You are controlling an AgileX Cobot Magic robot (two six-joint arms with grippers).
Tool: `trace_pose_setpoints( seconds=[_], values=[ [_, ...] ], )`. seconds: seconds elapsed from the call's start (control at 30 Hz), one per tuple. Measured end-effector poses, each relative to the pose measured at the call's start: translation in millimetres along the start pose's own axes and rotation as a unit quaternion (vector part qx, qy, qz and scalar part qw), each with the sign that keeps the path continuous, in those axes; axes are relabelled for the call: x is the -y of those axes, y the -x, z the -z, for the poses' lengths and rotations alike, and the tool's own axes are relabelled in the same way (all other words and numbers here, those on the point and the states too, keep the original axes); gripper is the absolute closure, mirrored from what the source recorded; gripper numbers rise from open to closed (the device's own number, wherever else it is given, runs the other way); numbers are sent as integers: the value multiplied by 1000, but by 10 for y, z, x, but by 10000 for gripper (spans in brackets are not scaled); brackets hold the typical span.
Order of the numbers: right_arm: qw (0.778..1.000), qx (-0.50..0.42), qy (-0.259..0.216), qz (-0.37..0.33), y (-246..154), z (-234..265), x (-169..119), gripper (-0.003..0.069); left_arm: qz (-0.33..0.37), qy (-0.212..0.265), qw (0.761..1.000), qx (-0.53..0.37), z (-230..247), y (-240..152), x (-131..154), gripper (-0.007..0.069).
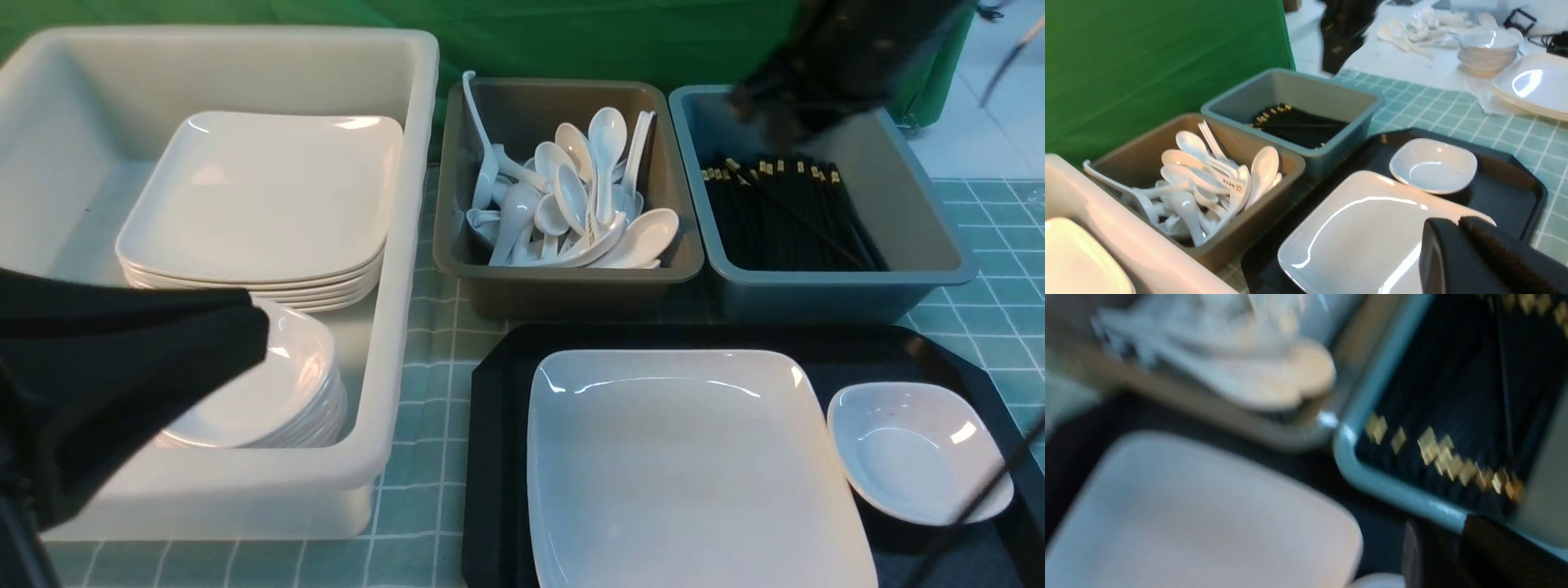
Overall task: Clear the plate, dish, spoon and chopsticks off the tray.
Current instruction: Use the right arm to grab a small plate from the dinner plate
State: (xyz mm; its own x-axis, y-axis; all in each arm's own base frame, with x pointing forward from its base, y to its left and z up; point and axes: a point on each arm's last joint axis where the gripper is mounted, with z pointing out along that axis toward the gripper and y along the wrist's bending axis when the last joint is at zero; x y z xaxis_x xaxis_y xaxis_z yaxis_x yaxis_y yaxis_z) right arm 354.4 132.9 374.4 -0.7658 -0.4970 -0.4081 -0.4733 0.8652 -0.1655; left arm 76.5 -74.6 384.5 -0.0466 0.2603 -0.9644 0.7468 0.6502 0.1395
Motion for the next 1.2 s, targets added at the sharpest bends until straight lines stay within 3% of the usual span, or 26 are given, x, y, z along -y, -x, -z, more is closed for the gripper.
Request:
trace_pose_setpoints(
  seconds=[0.27,0.4,0.47,0.6,1.13,1.2],
  values=[
    [992,-121,1,41,-909,-160,-134,479,0,0,1000,-2,-15,-3,-4,608],
    [982,-167,20,91,-1369,-469,-253,361,0,-1,1000,-3,-15,-3,-4,608],
    [977,-159,31,136,-1587,-748,-327,251,-1,-4,1000,-8,-15,-12,3,608],
    [976,-135,25,168,-1692,-1034,-364,176,1,-8,1000,-10,-15,-16,9,608],
    [975,-152,21,163,-1742,-1617,-199,166,3,-14,1000,-15,-14,-26,21,608],
    [974,-153,22,164,-1744,-1623,-201,190,3,-14,1000,-15,-14,-26,21,608]
  ],
)
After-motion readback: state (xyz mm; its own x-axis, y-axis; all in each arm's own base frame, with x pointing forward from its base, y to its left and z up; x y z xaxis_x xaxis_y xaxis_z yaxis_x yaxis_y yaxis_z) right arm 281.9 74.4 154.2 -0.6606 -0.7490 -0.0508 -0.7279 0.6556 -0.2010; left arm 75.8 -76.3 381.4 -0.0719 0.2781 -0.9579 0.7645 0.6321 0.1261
